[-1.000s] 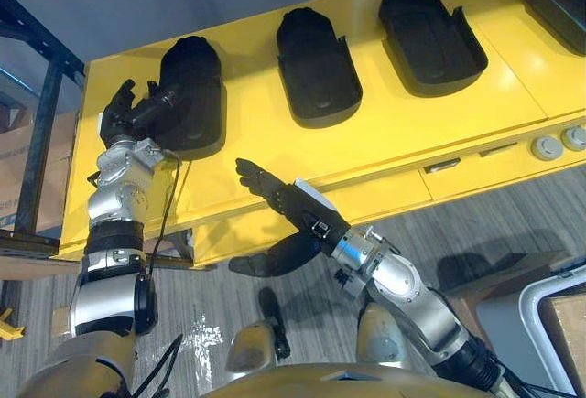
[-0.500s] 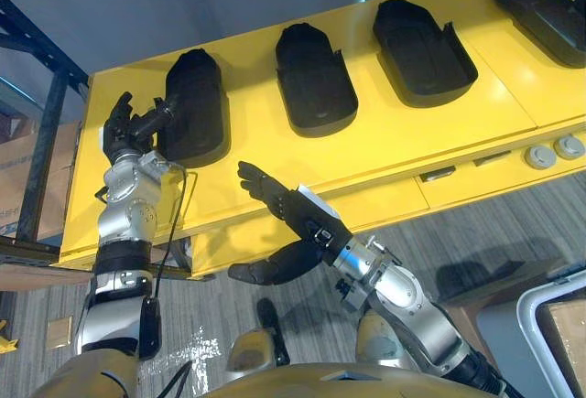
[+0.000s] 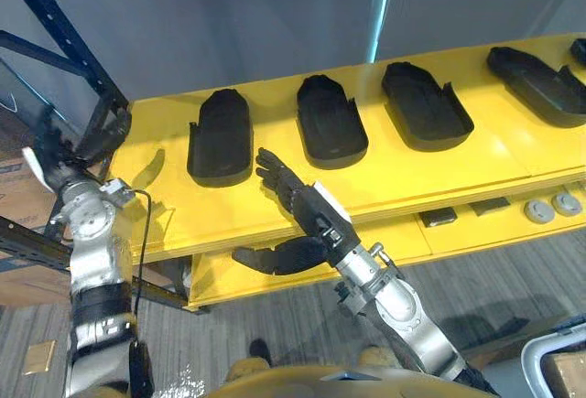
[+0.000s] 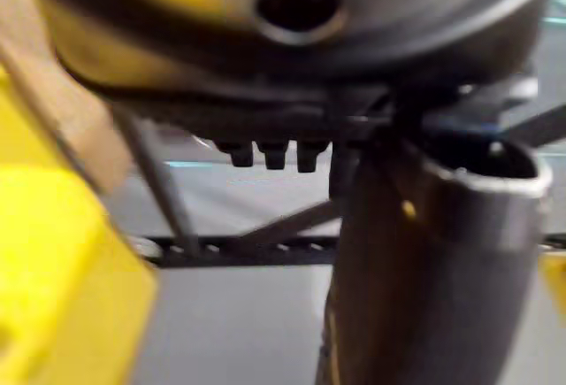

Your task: Walk over and take three plastic housings, then place them on the shelf

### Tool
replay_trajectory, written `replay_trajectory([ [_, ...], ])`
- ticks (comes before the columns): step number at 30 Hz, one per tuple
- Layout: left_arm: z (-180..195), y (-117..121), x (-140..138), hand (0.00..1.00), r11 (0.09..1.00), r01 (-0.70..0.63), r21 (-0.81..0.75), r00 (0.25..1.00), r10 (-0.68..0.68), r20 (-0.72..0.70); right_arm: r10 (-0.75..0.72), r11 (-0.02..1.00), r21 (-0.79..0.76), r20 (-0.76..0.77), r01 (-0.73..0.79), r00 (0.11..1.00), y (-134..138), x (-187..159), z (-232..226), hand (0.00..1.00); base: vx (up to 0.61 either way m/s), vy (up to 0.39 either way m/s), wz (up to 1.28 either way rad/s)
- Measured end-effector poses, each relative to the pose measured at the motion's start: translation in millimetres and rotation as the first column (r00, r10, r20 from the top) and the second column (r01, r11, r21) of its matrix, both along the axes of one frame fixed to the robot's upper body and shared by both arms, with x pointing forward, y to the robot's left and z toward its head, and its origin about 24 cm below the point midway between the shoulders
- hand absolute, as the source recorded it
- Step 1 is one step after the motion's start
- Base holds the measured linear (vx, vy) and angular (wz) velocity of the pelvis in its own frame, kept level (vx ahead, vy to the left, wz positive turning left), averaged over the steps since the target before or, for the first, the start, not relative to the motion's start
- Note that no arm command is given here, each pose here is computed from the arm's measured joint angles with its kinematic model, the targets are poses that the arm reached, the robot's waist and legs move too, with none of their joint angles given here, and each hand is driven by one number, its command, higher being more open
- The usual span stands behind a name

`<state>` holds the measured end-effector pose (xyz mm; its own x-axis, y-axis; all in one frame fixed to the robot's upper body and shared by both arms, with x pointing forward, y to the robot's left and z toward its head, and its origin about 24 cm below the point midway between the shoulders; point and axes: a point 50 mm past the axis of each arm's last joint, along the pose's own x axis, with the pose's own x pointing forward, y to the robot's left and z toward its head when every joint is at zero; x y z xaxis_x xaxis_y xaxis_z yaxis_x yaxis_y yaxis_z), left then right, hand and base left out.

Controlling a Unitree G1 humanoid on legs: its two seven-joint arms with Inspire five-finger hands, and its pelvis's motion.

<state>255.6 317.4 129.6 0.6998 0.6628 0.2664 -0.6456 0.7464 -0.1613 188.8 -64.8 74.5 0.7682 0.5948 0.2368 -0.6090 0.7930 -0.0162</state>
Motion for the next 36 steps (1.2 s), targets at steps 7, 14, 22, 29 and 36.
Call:
replay_trajectory([
  [7, 6.8, -68.6, -61.3, 1.00, 0.947, 0.277, 0.162, 0.919, -0.311, 0.245, -0.495, 0.866, 0.164, 0.141, 0.473, 0.858, -79.8, 22.7, 30.9, 1.00, -0.01, 0.002, -0.02],
  [14, -27.3, -92.7, -98.4, 1.00, 0.924, 0.308, 0.227, 0.942, -0.330, 0.066, -0.928, 0.365, 0.208, 0.165, 0.908, 0.335, -160.7, -6.3, 29.6, 1.00, -0.02, -0.015, -0.07],
  [22, -58.3, -84.9, -120.0, 1.00, 0.942, -0.135, 0.307, 0.990, 0.138, 0.009, -0.962, -0.268, -0.019, 0.060, 0.963, -0.266, -191.5, -66.1, -39.7, 1.00, 0.03, -0.011, -0.11],
  [29, -148.7, -92.2, -159.2, 1.00, 0.939, -0.292, 0.183, 0.867, 0.340, -0.365, -0.833, -0.452, -0.431, -0.109, 0.781, -0.543, -199.9, -129.1, -130.7, 1.00, 0.01, 0.006, 0.16],
  [36, -211.6, -109.9, -199.1, 1.00, 0.962, -0.236, 0.139, 0.689, 0.266, -0.674, -0.720, -0.273, -0.740, -0.267, 0.614, -0.641, -173.9, -181.5, -197.6, 1.00, 0.00, 0.000, 0.18],
])
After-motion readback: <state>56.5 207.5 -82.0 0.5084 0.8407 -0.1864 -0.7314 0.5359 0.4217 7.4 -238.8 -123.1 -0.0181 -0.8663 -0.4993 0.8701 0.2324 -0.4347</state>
